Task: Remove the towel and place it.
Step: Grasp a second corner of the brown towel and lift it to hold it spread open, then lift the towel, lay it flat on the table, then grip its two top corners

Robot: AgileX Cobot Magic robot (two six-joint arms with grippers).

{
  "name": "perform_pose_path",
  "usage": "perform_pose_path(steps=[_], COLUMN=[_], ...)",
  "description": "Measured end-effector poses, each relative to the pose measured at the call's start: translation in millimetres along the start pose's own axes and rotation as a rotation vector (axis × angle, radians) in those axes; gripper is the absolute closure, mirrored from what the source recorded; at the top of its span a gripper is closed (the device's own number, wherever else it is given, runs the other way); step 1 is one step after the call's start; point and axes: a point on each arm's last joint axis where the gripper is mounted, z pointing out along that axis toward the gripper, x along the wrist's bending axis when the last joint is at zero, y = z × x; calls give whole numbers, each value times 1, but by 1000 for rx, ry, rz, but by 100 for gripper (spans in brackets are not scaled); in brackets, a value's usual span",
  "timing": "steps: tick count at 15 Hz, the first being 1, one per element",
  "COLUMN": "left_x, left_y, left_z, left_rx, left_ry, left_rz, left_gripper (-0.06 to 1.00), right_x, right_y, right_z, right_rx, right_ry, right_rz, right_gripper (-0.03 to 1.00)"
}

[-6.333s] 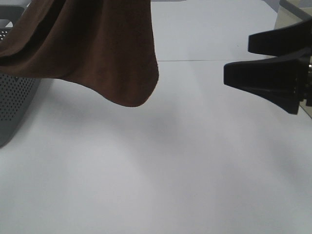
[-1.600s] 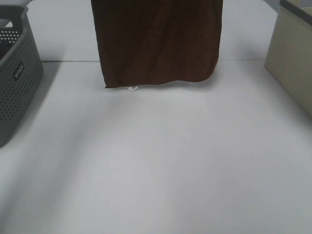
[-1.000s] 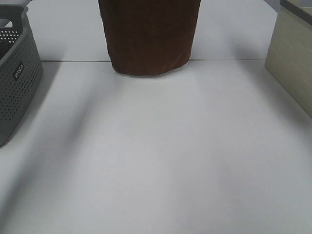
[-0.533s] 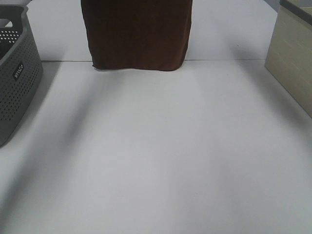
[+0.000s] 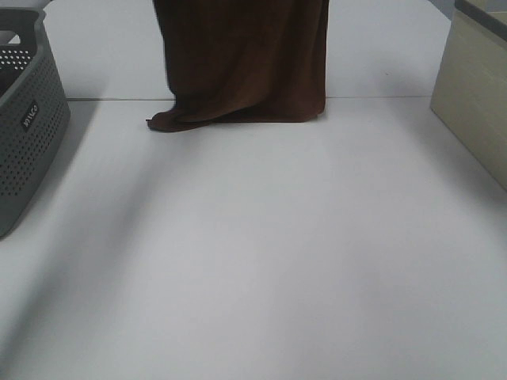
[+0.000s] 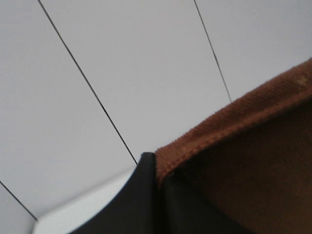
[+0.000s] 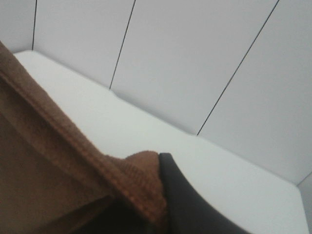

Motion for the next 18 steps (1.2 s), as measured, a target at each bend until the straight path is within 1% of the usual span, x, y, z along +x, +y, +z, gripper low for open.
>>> perform_pose_path(steps=[2,3,4,5,6,8,9,11,13,14,15,16,18], left_x=[-17,-18,-17,-14,-11,-5,-2,0,5,5,8,9,14], left_y=[-11,-9,-6,0,6,20,26,32,40,39,44,46,45], left_z=[-12,-30,-41,-52,-60,-71,-76,-86,-109,-122,-151,-171,-216], left_rx=[260,421,490,542,567,559,551,565,603,639,667,685,724], left_ry=[-152,-241,-276,-295,-304,-286,-282,-290,-307,-324,-349,-361,-363], left_rz=[-17,-40,-48,-64,-90,-176,-196,-207,-213,-216,-226,-230,-249], left_gripper=[94,94,94,94,94,94,94,94,94,94,94,94,94], right_x=[3,6,8,10,11,14,16,17,19,21,25,27,28], right_y=[-8,-14,-17,-20,-21,-21,-22,-20,-17,-14,-14,-18,-20], right_z=[-9,-16,-21,-27,-34,-46,-49,-54,-64,-74,-92,-106,-140], right_rx=[159,267,330,393,446,519,550,562,560,561,579,602,621], right_ry=[60,98,120,147,171,214,238,255,281,297,315,322,310], right_rz=[34,54,60,71,75,85,93,102,133,157,184,189,180], right_gripper=[96,96,96,96,96,96,96,96,96,96,96,96,96])
